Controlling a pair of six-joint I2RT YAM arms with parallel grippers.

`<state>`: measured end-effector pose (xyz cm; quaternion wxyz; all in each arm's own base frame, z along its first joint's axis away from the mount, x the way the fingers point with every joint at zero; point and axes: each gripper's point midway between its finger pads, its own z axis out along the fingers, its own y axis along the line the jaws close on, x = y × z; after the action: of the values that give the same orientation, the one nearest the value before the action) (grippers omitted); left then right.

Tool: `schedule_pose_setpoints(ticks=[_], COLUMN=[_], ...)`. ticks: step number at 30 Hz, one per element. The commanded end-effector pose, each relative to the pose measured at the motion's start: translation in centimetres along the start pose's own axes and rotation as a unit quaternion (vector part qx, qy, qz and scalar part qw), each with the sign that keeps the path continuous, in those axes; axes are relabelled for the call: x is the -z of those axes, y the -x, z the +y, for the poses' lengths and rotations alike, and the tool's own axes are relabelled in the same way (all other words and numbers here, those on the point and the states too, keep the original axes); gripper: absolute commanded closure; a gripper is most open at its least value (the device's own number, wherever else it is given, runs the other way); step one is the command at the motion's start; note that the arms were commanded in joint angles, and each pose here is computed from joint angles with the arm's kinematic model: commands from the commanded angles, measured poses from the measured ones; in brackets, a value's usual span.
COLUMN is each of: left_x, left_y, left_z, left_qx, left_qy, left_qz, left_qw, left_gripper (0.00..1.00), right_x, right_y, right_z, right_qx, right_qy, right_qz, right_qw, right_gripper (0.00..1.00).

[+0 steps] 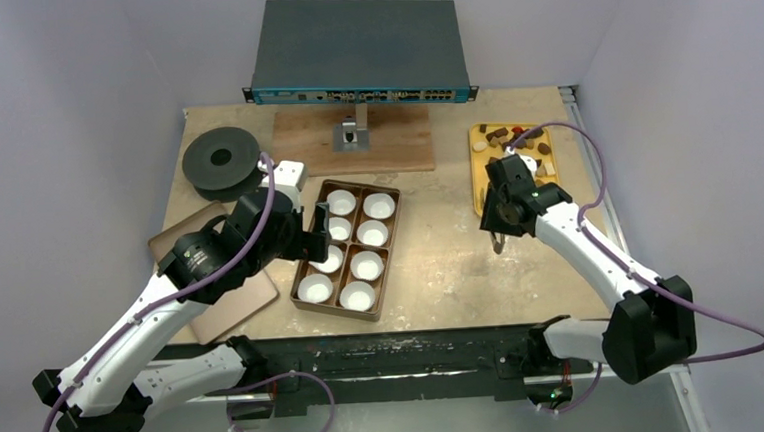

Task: Pack the chocolate

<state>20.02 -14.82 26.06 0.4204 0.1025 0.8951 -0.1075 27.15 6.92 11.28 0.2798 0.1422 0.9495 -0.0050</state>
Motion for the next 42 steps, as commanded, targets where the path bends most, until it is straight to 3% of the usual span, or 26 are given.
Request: schedule_pose_setpoints(ticks=[1,13,27,32,42], left_x=[0.4,0.5,0.8,0.9,0.6], left_y=[1.2,1.4,2.5,2.8,1.6], left_z=[-0.4,-0.5,0.4,1.5,6.3], left_qx=[0.014,0.014,0.004,0.003,0.028], left_qy=[-0.011,-0.011,0.015,0.043,0.129], left_qz=[-0.018,-0.018,-0.033,-0.036,-0.016], left_qw=[1.000,1.000,0.999,0.998,0.991], left_gripper=[0.00,0.00,0.00,0.00,0.00], right_x=[0.8,0.7,6.7,9.1,12.0], right_y=[0.5,1.4,6.0,5.9,1.6], right_z=[0.2,0.5,2.3,6.2,19.3], right_qx=[0.001,0.008,0.016,0.038,0.113], right_qy=[0.011,0.007,0.058,0.107,0.226], right_qz=[-0.009,-0.014,-0.080,-0.091,-0.069], right_qw=[1.000,1.000,0.995,0.989,0.965], right_gripper=[0.57,0.68,0.73,0.73,0.73])
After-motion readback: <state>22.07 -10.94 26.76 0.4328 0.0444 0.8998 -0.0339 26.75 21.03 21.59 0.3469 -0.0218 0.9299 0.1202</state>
